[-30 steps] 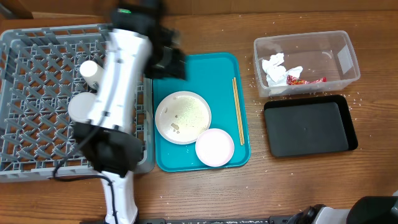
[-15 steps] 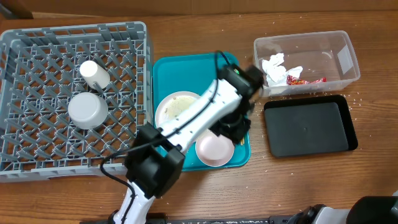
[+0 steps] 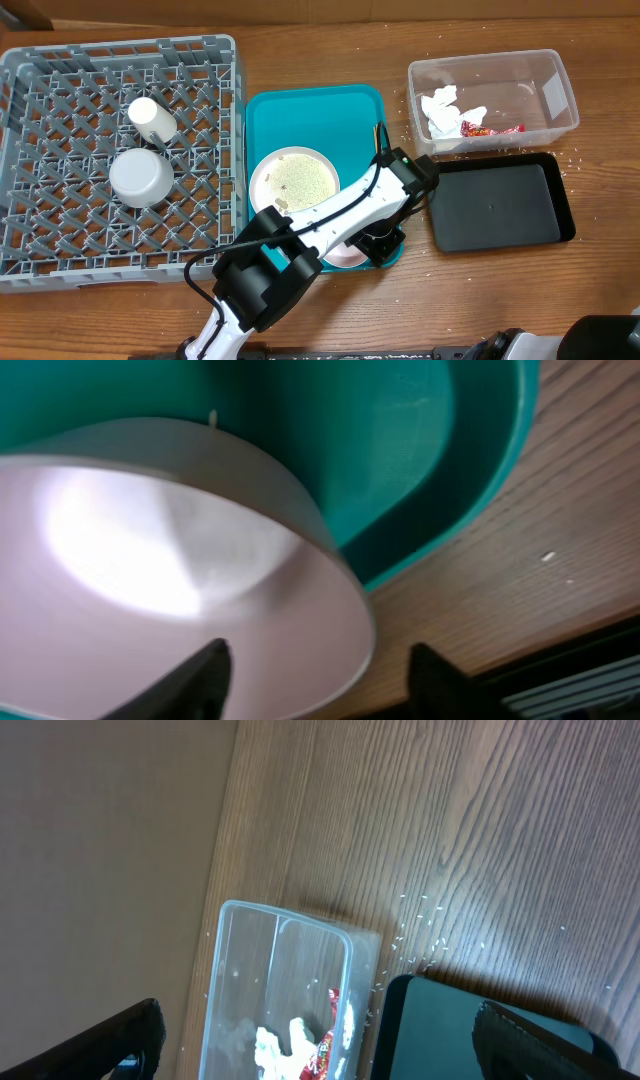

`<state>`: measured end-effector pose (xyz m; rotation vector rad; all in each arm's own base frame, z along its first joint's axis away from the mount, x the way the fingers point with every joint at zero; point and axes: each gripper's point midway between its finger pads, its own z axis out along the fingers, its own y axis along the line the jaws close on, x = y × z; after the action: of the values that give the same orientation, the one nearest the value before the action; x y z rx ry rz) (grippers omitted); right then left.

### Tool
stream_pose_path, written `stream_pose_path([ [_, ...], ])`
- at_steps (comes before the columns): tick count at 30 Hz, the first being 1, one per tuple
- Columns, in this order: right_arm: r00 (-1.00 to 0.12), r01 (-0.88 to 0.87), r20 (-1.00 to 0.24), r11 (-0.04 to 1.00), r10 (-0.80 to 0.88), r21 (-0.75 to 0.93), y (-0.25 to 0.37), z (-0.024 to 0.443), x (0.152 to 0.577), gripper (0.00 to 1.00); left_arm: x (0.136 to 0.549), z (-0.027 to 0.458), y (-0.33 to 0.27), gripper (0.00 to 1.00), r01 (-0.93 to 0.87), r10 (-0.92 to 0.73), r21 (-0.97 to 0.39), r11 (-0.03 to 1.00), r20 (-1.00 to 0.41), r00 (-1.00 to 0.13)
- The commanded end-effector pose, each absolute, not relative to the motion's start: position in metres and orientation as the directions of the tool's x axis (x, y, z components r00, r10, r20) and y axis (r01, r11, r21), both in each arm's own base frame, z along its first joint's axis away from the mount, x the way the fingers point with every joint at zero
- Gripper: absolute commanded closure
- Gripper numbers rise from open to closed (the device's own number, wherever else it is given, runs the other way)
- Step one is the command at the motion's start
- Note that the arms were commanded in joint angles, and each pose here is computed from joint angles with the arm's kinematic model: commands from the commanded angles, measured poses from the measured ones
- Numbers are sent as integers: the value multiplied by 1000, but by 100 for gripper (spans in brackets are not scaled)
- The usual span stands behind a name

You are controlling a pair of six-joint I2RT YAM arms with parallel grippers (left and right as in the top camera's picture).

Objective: Sort waste into correct bins and load items into the dishwasher
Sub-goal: 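Swing the left gripper over to the pink bowl on the tray, then grasp the pink bowl rim with the left gripper and lift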

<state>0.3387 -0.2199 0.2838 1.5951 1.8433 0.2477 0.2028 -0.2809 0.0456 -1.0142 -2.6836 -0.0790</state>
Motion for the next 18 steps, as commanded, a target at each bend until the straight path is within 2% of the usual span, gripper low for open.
stream_pose_path([
  [1, 5, 783, -395, 242, 919, 573, -220, 303, 335, 0, 202, 34, -276, 54, 692, 670, -31, 721, 281, -687],
  [18, 5, 783, -395, 242, 919, 573, -220, 303, 335, 0, 217, 24, -297, 65, 721, 718, -54, 691, 170, -675],
])
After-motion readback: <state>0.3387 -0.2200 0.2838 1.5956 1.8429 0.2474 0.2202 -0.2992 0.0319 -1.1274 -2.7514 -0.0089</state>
